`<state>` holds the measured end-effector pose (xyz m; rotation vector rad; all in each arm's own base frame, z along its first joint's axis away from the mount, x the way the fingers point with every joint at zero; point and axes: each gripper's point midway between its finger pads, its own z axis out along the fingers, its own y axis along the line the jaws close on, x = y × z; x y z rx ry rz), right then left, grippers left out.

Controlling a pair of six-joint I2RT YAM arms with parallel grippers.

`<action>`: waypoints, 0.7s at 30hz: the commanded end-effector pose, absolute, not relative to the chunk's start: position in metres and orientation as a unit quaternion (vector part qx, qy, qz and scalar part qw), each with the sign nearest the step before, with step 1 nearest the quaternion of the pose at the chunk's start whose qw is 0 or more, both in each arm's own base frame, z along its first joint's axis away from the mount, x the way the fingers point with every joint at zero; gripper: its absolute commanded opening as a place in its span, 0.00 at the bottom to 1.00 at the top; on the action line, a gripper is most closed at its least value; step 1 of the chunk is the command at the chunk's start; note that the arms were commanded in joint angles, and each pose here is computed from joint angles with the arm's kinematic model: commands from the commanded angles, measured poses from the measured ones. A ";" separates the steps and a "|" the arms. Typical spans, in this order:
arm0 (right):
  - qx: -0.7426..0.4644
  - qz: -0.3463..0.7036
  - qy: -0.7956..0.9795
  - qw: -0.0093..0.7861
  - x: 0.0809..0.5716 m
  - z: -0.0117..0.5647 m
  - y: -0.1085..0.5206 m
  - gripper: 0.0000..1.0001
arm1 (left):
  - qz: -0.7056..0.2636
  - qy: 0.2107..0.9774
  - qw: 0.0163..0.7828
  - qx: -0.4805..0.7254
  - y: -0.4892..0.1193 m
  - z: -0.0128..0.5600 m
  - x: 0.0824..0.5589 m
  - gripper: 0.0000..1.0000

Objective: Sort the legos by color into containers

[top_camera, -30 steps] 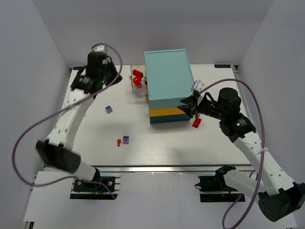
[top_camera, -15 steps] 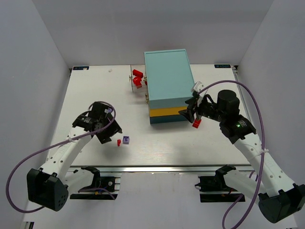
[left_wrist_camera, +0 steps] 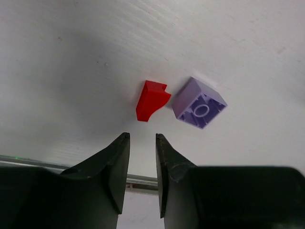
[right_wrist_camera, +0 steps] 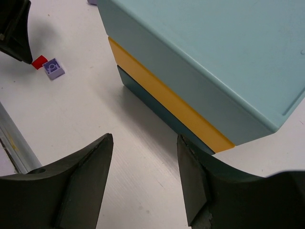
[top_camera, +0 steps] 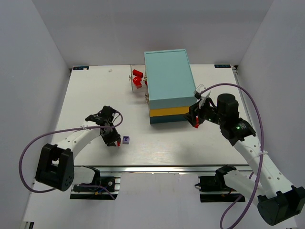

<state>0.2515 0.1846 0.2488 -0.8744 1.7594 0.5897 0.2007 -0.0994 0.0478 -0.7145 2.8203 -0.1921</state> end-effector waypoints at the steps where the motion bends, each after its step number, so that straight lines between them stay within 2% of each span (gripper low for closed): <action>1: -0.354 0.245 0.727 0.535 0.258 0.258 0.184 0.62 | -0.064 0.968 0.113 -0.213 -0.100 0.036 0.203 0.39; 10: -0.353 0.249 0.728 0.532 0.264 0.255 0.185 0.62 | -0.053 0.977 0.094 -0.183 -0.100 0.015 0.203 0.52; 18: -0.350 0.247 0.729 0.533 0.268 0.255 0.182 0.62 | -0.042 0.984 0.091 -0.150 -0.100 0.003 0.216 0.52; 21: -0.350 0.247 0.730 0.533 0.268 0.254 0.182 0.62 | -0.031 0.985 0.095 -0.139 -0.098 0.000 0.224 0.48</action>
